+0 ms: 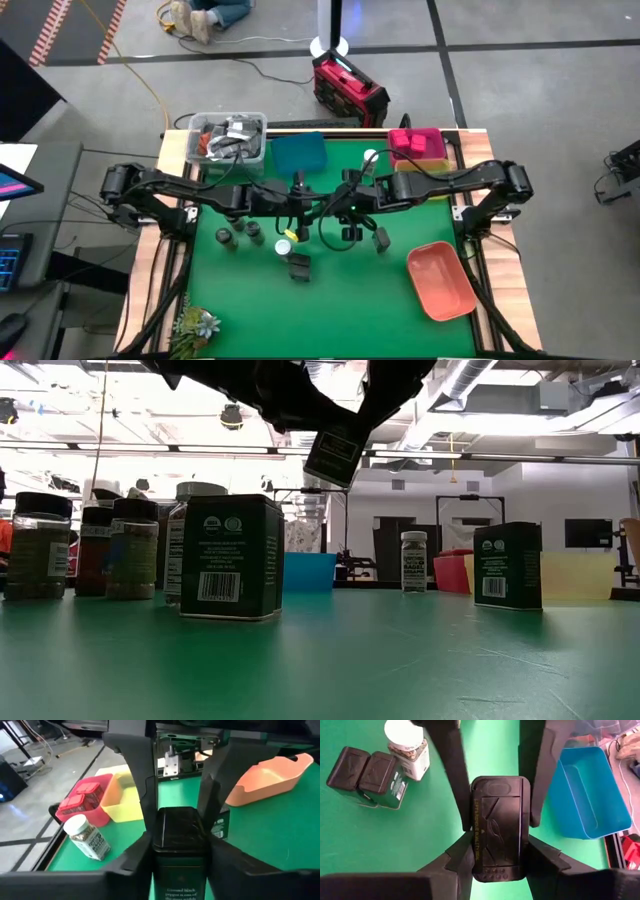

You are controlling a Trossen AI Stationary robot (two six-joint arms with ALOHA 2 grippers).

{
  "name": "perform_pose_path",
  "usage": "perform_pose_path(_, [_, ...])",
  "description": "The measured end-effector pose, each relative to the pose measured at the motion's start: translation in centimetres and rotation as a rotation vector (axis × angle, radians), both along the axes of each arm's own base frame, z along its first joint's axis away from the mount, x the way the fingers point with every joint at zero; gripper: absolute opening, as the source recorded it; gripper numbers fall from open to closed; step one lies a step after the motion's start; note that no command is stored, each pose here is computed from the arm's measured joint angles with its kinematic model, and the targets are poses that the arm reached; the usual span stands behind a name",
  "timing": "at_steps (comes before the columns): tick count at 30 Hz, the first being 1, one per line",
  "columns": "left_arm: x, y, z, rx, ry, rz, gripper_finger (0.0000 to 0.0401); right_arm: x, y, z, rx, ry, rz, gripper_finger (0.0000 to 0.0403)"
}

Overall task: Sort spices by type
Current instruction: Put the black seasoning from the middle into the blue bin

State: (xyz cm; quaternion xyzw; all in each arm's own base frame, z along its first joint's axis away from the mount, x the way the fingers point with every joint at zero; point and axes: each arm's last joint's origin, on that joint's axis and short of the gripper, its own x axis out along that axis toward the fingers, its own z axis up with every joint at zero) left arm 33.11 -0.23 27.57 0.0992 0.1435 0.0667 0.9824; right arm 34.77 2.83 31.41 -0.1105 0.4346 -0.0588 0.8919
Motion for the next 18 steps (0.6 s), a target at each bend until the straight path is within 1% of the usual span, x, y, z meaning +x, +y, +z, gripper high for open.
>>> perform_pose_path(1, [0.01, 0.00, 0.02, 0.000, -0.002, -0.001, 0.0120, 0.00, 0.02, 0.00, -0.001, 0.000, 0.001, 0.0166])
perform_pose_path(6, [0.04, -0.01, 0.11, -0.004, -0.012, -0.014, 0.0120, -0.01, 0.06, 0.00, 0.003, -0.001, -0.002, 0.0175])
perform_pose_path(10, [0.04, -0.01, 0.12, -0.006, -0.014, -0.014, 0.0120, 0.16, 0.07, 0.13, 0.007, -0.022, -0.002, 0.0201])
perform_pose_path(15, [0.04, 0.11, 0.12, -0.009, -0.013, -0.007, 0.0134, 0.16, 0.06, 0.12, 0.013, -0.023, -0.007, 0.0242])
perform_pose_path(18, [0.03, 0.36, 0.06, -0.010, -0.008, -0.001, 0.0133, 0.06, 0.05, 0.12, 0.012, -0.015, -0.007, 0.0256])
